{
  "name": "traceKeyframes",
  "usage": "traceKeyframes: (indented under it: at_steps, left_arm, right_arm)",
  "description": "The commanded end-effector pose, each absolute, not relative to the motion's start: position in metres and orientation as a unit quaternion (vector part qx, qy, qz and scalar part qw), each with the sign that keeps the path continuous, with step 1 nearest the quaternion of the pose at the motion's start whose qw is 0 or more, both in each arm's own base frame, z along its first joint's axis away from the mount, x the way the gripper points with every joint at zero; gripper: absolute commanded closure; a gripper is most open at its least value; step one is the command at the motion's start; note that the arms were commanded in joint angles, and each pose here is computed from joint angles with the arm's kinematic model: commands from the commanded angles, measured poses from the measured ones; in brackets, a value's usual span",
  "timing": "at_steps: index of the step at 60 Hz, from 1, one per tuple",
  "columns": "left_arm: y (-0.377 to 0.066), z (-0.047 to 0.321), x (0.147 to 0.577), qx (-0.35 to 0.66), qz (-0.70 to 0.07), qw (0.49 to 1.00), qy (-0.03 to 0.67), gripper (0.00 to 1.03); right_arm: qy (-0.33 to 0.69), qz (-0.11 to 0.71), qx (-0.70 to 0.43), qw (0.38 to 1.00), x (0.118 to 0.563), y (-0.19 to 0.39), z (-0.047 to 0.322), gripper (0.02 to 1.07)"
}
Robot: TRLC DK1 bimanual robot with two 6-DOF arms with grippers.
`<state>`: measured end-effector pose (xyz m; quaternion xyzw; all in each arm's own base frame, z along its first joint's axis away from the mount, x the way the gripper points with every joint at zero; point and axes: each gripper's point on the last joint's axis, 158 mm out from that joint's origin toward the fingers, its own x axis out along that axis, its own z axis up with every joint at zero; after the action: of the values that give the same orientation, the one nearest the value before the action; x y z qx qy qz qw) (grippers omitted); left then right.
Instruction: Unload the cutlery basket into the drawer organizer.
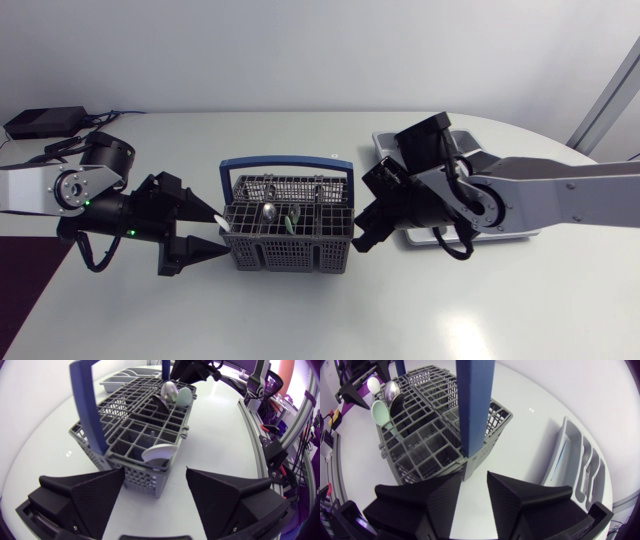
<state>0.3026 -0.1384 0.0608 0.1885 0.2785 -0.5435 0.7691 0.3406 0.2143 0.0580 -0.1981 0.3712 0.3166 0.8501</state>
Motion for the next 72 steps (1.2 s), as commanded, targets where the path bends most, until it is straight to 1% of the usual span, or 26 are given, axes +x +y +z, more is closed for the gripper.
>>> traceKeyframes:
  at_steps: [1, 2, 3, 5, 7, 12, 14, 19, 23, 33, 36, 42, 49, 54, 57, 65, 71, 72]
  left_arm:
    - [-0.117, 0.069, 0.308, 0.199, -0.520, 0.788, 0.262, 0.17]
    - [-0.111, 0.071, 0.309, 0.203, -0.513, 0.793, 0.259, 0.17]
    - [-0.108, 0.072, 0.309, 0.205, -0.509, 0.795, 0.258, 0.15]
    - [-0.099, 0.077, 0.309, 0.214, -0.498, 0.802, 0.250, 0.12]
    - [-0.091, 0.082, 0.305, 0.228, -0.492, 0.804, 0.243, 0.09]
    - [-0.080, 0.092, 0.297, 0.260, -0.487, 0.802, 0.227, 0.08]
    - [-0.079, 0.097, 0.293, 0.272, -0.488, 0.800, 0.220, 0.06]
    - [-0.082, 0.109, 0.280, 0.319, -0.493, 0.787, 0.188, 0.06]
    - [-0.088, 0.121, 0.271, 0.368, -0.493, 0.774, 0.148, 0.06]
    - [-0.112, 0.141, 0.264, 0.451, -0.504, 0.731, 0.092, 0.06]
    - [-0.117, 0.140, 0.263, 0.477, -0.510, 0.711, 0.084, 0.07]
    - [-0.130, 0.135, 0.262, 0.524, -0.520, 0.670, 0.073, 0.12]
    - [-0.138, 0.126, 0.268, 0.579, -0.519, 0.625, 0.066, 0.12]
    - [-0.140, 0.119, 0.272, 0.611, -0.521, 0.593, 0.065, 0.15]
    - [-0.140, 0.119, 0.276, 0.626, -0.519, 0.579, 0.063, 0.17]
    - [-0.136, 0.125, 0.292, 0.674, -0.505, 0.538, 0.050, 0.25]
    - [-0.132, 0.131, 0.301, 0.696, -0.496, 0.518, 0.038, 0.25]
    - [-0.131, 0.131, 0.302, 0.700, -0.495, 0.514, 0.038, 0.27]
  right_arm:
    - [0.361, 0.313, -0.198, 0.856, 0.332, 0.200, 0.069, 0.19]
    - [0.359, 0.311, -0.199, 0.857, 0.330, 0.196, 0.071, 0.14]
    - [0.357, 0.310, -0.201, 0.858, 0.329, 0.193, 0.072, 0.11]
    - [0.353, 0.306, -0.203, 0.860, 0.325, 0.186, 0.076, 0.08]
    - [0.352, 0.304, -0.206, 0.861, 0.322, 0.179, 0.078, 0.08]
    - [0.352, 0.300, -0.213, 0.861, 0.316, 0.166, 0.079, 0.07]
    - [0.352, 0.300, -0.213, 0.861, 0.313, 0.163, 0.078, 0.07]
    - [0.351, 0.300, -0.214, 0.861, 0.308, 0.158, 0.077, 0.07]
    - [0.355, 0.303, -0.216, 0.857, 0.304, 0.157, 0.073, 0.07]
    - [0.351, 0.315, -0.214, 0.855, 0.298, 0.161, 0.072, 0.07]
    - [0.348, 0.326, -0.219, 0.851, 0.293, 0.166, 0.070, 0.07]
    - [0.339, 0.337, -0.235, 0.847, 0.288, 0.168, 0.070, 0.07]
    - [0.344, 0.346, -0.240, 0.839, 0.282, 0.169, 0.064, 0.07]
    - [0.349, 0.351, -0.243, 0.835, 0.277, 0.168, 0.058, 0.07]
    - [0.349, 0.352, -0.243, 0.834, 0.275, 0.169, 0.054, 0.07]
    - [0.357, 0.354, -0.242, 0.830, 0.274, 0.170, 0.049, 0.07]
    - [0.356, 0.354, -0.240, 0.831, 0.275, 0.172, 0.050, 0.07]
    - [0.355, 0.354, -0.239, 0.831, 0.275, 0.172, 0.051, 0.07]
